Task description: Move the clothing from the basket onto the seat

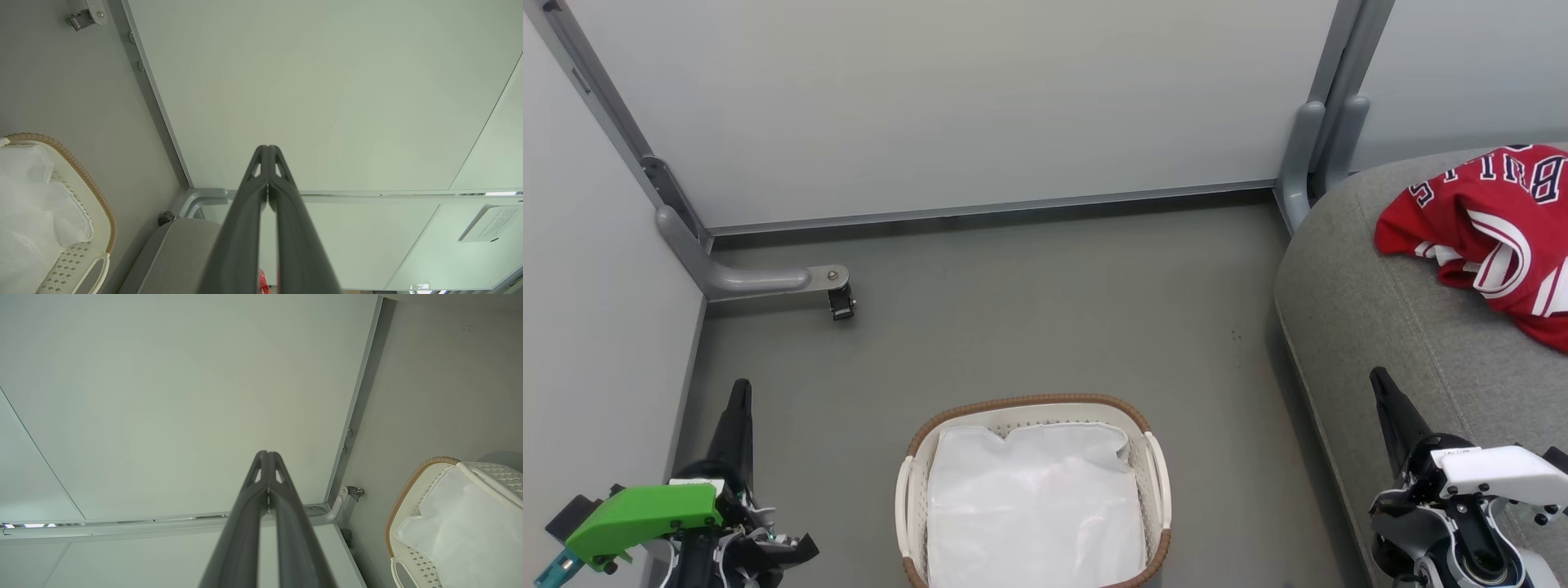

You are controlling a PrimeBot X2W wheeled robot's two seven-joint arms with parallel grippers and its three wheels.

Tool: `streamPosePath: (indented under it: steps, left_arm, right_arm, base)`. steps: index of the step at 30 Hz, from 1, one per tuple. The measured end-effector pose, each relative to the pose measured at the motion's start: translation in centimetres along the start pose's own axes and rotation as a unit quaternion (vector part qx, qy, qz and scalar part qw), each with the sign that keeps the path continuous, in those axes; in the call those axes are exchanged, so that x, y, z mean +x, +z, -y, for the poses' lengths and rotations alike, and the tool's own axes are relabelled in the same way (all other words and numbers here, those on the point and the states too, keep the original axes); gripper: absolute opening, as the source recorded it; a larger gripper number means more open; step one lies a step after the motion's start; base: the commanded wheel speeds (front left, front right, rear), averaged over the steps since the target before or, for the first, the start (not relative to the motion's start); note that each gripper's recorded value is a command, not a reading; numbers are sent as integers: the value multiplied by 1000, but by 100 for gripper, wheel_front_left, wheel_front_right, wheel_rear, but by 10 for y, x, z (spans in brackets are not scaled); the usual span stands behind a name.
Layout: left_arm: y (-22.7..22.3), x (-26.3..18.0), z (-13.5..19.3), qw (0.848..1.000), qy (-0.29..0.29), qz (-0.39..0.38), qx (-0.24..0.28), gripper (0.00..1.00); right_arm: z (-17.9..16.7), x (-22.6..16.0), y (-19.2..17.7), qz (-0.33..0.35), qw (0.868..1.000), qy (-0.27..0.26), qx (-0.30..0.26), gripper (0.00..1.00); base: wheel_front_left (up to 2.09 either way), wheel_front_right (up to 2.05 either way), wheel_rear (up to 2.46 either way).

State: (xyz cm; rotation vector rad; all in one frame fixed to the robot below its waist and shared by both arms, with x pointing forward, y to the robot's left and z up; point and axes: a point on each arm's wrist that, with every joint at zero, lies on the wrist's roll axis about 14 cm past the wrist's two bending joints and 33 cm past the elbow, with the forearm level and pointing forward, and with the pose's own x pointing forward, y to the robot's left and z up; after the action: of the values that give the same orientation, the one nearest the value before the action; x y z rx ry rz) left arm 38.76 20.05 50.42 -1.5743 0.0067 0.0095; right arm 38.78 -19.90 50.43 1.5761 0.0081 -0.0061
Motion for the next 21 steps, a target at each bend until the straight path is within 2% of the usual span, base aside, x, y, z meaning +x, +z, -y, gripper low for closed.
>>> streamPosePath:
  steps: [21]
  left_arm:
    - [0, 0, 0, 1000, 0, 0, 0, 0]
  right_arm:
    - [0, 0, 0, 0, 1000, 0, 0, 0]
  base:
    - [0, 0, 0]
